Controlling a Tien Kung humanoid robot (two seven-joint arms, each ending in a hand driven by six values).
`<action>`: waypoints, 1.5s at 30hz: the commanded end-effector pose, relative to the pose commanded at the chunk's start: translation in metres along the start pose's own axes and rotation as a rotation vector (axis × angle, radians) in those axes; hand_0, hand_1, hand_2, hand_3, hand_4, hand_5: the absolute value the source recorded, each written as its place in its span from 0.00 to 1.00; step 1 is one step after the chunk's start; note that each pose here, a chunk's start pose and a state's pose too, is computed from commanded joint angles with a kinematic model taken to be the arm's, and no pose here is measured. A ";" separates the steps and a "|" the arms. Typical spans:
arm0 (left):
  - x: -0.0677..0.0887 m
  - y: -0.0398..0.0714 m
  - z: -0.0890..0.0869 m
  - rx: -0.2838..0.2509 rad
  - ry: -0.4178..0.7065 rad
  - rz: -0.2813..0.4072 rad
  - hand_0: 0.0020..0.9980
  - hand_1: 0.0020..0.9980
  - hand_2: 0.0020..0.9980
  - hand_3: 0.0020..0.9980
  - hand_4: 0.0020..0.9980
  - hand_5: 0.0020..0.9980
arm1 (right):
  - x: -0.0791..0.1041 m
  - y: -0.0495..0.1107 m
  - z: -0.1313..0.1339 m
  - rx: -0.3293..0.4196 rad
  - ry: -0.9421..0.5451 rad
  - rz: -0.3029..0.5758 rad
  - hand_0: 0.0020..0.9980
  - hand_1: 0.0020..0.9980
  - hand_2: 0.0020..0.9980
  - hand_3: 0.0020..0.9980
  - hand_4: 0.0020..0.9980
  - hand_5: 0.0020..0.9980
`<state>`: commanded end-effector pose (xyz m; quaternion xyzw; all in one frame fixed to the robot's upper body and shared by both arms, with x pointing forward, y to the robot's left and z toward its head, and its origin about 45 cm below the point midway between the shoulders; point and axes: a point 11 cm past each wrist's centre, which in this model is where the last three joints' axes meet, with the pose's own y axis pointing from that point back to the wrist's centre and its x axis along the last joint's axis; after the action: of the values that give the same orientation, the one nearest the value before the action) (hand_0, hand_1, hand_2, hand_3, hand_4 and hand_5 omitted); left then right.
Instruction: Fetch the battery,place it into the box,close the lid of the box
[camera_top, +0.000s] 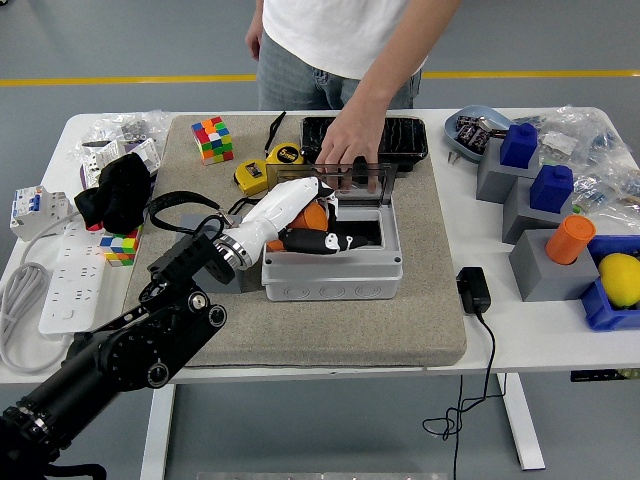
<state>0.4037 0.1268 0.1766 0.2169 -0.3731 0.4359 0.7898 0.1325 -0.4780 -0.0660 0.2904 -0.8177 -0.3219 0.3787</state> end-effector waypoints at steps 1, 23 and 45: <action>0.001 -0.001 -0.001 0.002 -0.004 0.002 0.04 0.00 0.00 0.00 1.00 0.62 | 0.000 0.000 0.000 0.000 0.000 0.000 0.86 0.81 0.76 0.79 1.00 1.00; 0.008 -0.015 0.017 -0.056 -0.003 -0.002 0.05 0.00 0.00 0.00 1.00 0.62 | 0.000 0.000 -0.004 0.005 0.006 0.001 0.86 0.81 0.76 0.79 1.00 1.00; -0.005 -0.027 0.039 -0.109 0.054 -0.053 0.05 0.00 0.00 0.00 0.99 0.60 | -0.001 -0.001 -0.007 0.011 0.016 -0.005 0.86 0.81 0.76 0.79 1.00 1.00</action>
<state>0.4097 0.0838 0.1964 0.1714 -0.3689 0.3995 0.8215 0.1391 -0.4797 -0.0632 0.2969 -0.8158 -0.3159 0.3828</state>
